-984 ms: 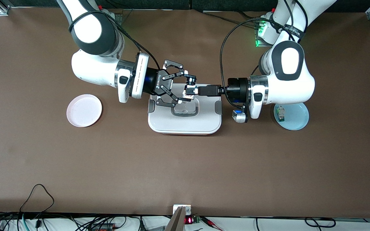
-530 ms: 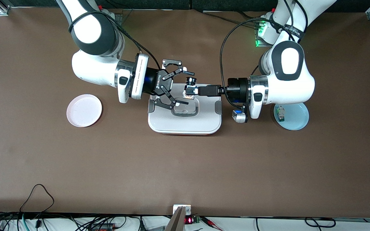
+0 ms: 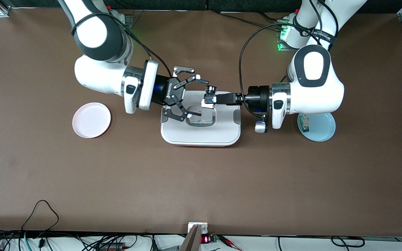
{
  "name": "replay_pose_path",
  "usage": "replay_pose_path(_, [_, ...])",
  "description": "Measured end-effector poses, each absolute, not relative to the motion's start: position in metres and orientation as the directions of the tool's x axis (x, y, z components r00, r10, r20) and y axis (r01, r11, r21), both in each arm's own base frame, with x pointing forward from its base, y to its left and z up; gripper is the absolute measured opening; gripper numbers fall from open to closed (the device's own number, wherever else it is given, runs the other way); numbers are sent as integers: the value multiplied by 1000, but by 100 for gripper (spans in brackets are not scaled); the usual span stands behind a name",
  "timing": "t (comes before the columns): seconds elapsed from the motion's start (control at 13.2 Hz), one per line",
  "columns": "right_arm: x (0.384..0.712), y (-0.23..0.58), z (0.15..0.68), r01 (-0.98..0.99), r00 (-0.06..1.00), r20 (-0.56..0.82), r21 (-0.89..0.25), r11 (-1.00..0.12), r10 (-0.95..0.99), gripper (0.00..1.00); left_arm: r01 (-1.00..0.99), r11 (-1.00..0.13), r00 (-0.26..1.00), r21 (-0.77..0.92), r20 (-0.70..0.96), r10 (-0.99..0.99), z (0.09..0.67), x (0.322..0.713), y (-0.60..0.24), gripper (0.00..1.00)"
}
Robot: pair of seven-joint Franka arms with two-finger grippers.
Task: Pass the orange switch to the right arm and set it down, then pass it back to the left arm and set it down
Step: 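Close the left gripper on the switch held by the right gripper, then open the right gripper and withdraw while the left gripper carries the switch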
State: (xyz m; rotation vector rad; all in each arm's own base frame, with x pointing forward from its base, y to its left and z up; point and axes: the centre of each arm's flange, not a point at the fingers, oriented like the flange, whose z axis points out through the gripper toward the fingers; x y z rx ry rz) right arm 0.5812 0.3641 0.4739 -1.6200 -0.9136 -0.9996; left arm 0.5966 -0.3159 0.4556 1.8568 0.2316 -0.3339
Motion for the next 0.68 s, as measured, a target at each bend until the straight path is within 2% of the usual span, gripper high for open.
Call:
replay_pose_path(0.38, [618, 272, 456, 942, 310, 912, -255, -220, 268, 100, 50, -632, 944, 773, -243, -222, 438, 575, -306, 35])
replay_pose_path(0.53, [631, 229, 449, 941, 307, 884, -227, -249, 353, 100, -115, -704, 916, 701, -199, -349, 428, 569, -294, 35])
replay_pose_path(0.68, [637, 197, 446, 916, 378, 830, -272, -294, 410, 100, -279, -745, 853, 605, -200, -482, 415, 566, -266, 35])
